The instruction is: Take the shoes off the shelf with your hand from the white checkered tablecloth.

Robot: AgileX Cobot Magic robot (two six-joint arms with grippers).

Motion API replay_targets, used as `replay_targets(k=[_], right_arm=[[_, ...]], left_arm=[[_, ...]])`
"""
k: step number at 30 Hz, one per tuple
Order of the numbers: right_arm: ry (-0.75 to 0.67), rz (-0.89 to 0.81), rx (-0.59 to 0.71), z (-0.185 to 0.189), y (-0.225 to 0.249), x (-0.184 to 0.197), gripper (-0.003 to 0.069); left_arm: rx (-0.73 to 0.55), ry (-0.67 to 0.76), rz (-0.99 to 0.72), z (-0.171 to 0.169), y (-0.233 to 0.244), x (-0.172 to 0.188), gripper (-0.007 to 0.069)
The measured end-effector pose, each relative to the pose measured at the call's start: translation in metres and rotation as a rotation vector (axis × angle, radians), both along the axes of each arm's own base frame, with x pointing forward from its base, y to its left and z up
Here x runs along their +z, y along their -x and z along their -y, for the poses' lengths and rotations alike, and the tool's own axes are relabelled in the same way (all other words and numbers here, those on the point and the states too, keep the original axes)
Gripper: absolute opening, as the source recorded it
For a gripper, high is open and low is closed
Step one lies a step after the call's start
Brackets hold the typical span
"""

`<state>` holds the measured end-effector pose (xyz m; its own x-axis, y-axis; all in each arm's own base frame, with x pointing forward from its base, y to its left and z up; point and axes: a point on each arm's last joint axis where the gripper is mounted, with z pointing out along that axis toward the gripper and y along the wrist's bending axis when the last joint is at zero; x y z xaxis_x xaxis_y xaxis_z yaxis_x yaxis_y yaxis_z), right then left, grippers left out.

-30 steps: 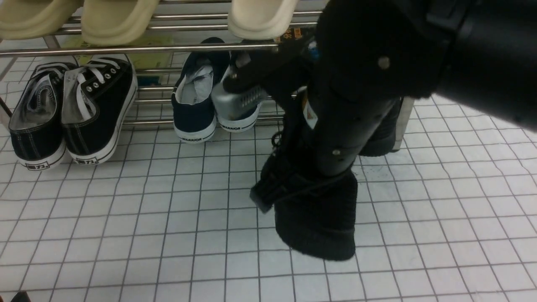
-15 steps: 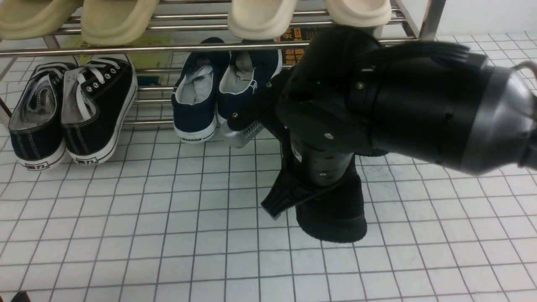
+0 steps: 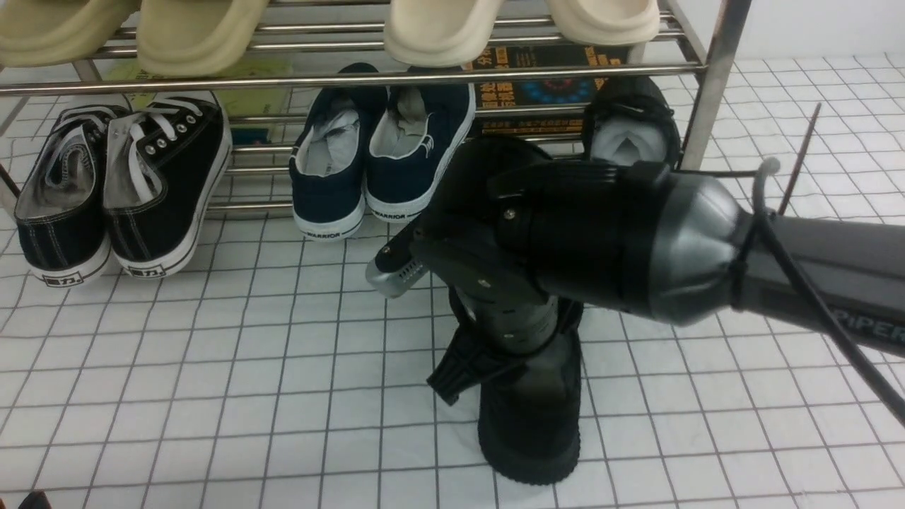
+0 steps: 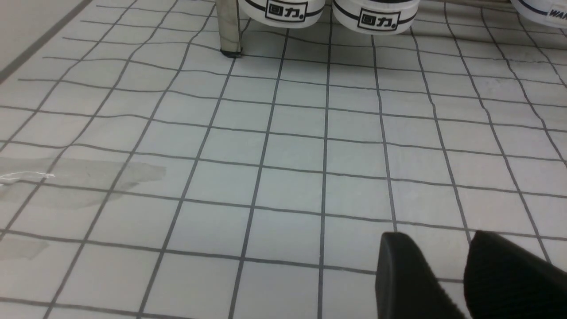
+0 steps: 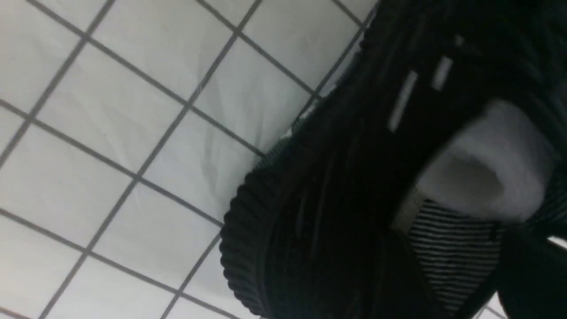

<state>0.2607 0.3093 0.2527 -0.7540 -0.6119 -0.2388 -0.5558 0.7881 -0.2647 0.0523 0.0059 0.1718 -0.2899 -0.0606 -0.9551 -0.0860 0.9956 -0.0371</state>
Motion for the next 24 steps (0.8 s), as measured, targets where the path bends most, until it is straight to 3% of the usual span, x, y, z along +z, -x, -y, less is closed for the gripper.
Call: replay_targets(k=[2,6,10,15,21,24], right_arm=[[-0.012,0.009,-0.002,0.001,-0.004,0.006,0.0311],[-0.102,0.083,-0.083,0.021,-0.040,0.041,0.0039],[-0.129,0.121,-0.162,0.044,-0.065,0.054,-0.0010],[-0.153,0.159,-0.243,0.073,-0.091,0.058,0.0070],[-0.213,0.224,-0.294,0.094,-0.116,0.057,0.0321],[-0.230,0.244,-0.304,0.098,-0.127,0.051,0.0394]], left_arm=[[0.000,0.000,0.000,0.000,0.000,0.000,0.0240],[0.000,0.000,0.000,0.000,0.000,0.000,0.0240],[0.000,0.000,0.000,0.000,0.000,0.000,0.0240],[0.000,0.000,0.000,0.000,0.000,0.000,0.0240],[0.000,0.000,0.000,0.000,0.000,0.000,0.0240],[0.000,0.000,0.000,0.000,0.000,0.000,0.0240]])
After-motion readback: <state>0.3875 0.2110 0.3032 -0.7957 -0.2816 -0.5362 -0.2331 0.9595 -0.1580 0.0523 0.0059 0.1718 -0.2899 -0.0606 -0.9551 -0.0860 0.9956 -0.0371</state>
